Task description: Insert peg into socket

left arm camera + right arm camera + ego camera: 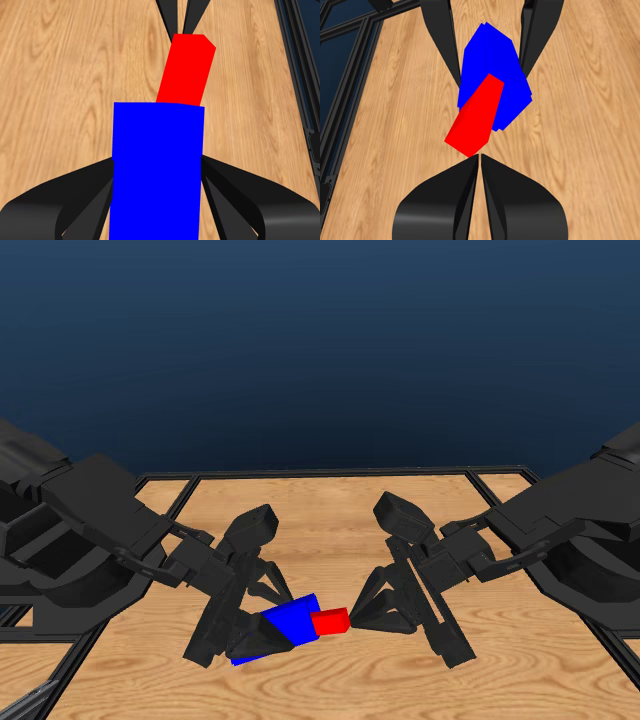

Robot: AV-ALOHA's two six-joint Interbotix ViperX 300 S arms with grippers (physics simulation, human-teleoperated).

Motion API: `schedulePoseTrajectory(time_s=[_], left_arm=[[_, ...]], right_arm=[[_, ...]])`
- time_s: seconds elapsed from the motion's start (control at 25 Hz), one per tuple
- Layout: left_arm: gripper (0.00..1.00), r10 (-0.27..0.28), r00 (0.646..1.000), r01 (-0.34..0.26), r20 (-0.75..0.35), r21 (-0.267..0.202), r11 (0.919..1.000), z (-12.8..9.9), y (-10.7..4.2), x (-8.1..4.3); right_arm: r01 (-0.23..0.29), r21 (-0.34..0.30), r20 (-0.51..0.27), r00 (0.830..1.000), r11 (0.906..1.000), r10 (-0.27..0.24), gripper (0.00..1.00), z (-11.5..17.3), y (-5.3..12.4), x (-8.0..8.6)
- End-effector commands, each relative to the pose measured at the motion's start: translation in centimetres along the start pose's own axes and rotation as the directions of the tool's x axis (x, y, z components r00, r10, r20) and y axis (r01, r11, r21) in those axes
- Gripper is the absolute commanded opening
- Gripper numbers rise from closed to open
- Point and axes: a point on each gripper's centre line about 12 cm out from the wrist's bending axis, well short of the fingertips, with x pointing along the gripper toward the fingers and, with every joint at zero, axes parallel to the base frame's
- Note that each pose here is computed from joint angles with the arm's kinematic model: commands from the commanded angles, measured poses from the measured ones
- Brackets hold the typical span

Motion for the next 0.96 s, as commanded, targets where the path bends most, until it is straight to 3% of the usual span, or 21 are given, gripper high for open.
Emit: schedulePoseTrajectory(time_s=[0.04,0.16,0.4,0.52,0.6,0.8,0.92,0.96], left_arm=[[0.0,-0.021,0.999,0.021,0.034,-0.012,0.9997,1.0,-0.7,0.2],[0.0,-0.029,0.999,0.029,0.028,-0.015,0.9995,1.0,-1.2,0.6],[0.0,-0.014,0.999,0.013,-0.034,-0.02,0.9997,0.2,-1.4,0.7],[0.0,-0.009,0.999,0.008,-0.036,-0.039,0.9992,0.4,-1.3,0.4],[0.0,0.017,0.995,-0.022,-0.094,-0.046,0.9987,-0.3,-1.1,0.2],[0.0,0.041,0.992,-0.05,-0.122,-0.068,0.9965,-0.1,-1.0,-0.7],[0.0,0.058,0.989,-0.069,-0.137,-0.079,0.9945,-0.3,-0.6,-0.9],[0.0,0.057,0.99,-0.068,-0.128,-0.085,0.994,0.0,-0.6,-1.0]], right_arm=[[-0.031,-0.022,0.019,0.999,0.9993,0.031,0.0,2.1,2.0,1.8],[-0.026,-0.045,0.002,1.0,0.9987,0.026,0.0,2.9,2.4,4.0],[-0.014,0.006,0.011,1.0,0.9999,0.014,0.0,2.2,1.4,5.9],[-0.012,0.031,0.015,1.0,0.9995,0.012,0.0,1.9,1.1,6.1],[0.005,0.065,-0.002,1.0,0.9979,-0.005,0.0,0.5,0.1,6.1],[0.045,0.17,-0.008,0.999,0.9844,-0.044,0.0,-3.1,-2.5,4.8],[0.022,0.24,0.103,0.994,0.9707,-0.048,0.0,-3.7,-3.5,3.5],[-0.027,0.232,0.204,0.979,0.9724,-0.021,0.19,-3.1,-3.1,3.0]])
